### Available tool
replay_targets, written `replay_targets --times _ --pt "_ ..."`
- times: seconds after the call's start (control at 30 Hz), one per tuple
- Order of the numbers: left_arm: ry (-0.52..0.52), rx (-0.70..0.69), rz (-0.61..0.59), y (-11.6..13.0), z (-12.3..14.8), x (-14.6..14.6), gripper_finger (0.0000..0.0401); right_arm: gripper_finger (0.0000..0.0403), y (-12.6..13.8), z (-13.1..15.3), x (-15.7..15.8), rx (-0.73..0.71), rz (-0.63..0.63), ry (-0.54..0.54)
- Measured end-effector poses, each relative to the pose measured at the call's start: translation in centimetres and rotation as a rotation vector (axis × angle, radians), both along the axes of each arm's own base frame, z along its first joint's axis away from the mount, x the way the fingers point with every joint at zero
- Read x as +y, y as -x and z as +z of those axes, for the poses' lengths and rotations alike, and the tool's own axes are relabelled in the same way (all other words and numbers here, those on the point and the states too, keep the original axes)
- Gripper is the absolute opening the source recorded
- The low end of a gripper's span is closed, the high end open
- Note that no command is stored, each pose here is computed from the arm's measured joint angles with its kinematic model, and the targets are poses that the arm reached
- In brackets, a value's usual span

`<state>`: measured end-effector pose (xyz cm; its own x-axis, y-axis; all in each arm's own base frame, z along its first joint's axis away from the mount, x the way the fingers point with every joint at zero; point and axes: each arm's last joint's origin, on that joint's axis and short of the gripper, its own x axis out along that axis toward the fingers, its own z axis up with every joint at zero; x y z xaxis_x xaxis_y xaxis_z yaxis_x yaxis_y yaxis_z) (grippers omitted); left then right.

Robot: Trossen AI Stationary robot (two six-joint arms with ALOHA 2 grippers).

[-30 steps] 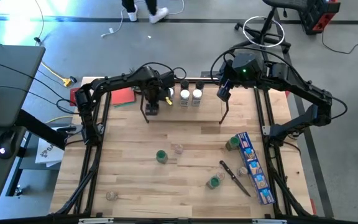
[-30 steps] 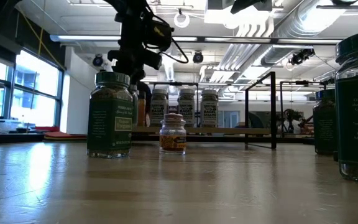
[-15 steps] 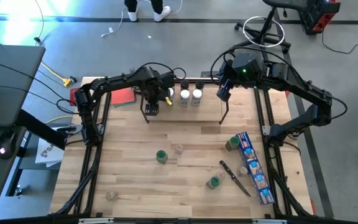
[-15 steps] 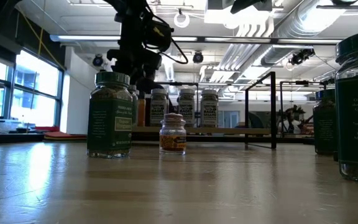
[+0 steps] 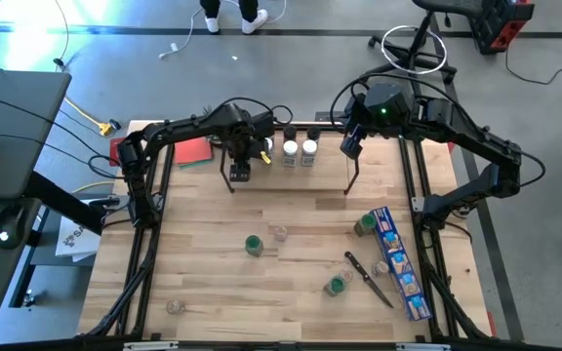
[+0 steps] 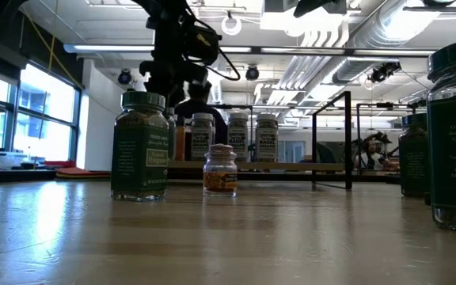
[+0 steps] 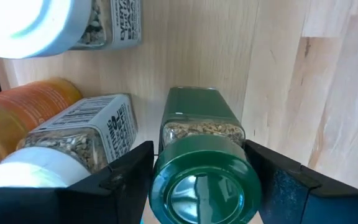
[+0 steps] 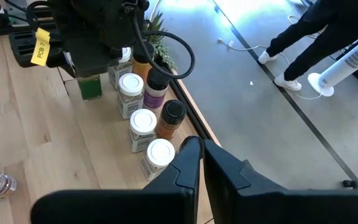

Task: Shelf spices
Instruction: Put the green seasoning bottle on the shelf aligned with the white seasoning bottle

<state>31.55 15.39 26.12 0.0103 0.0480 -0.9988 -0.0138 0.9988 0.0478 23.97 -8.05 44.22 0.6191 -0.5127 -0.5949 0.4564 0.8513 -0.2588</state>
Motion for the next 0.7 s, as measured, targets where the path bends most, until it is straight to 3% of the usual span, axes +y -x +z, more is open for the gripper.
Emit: replay_targets --times 0.5,0.7 --pt "-0.035 0.014 0.014 -0.1 0.1 -0.3 0.0257 0.0014 0.0 0.0 0.0 -0.001 0.000 0.000" --pt "-0.079 -0.035 0.026 0.2 1.5 -0.8 0.0257 0.0014 0.0 0.0 0.0 -0.003 0.000 0.001"
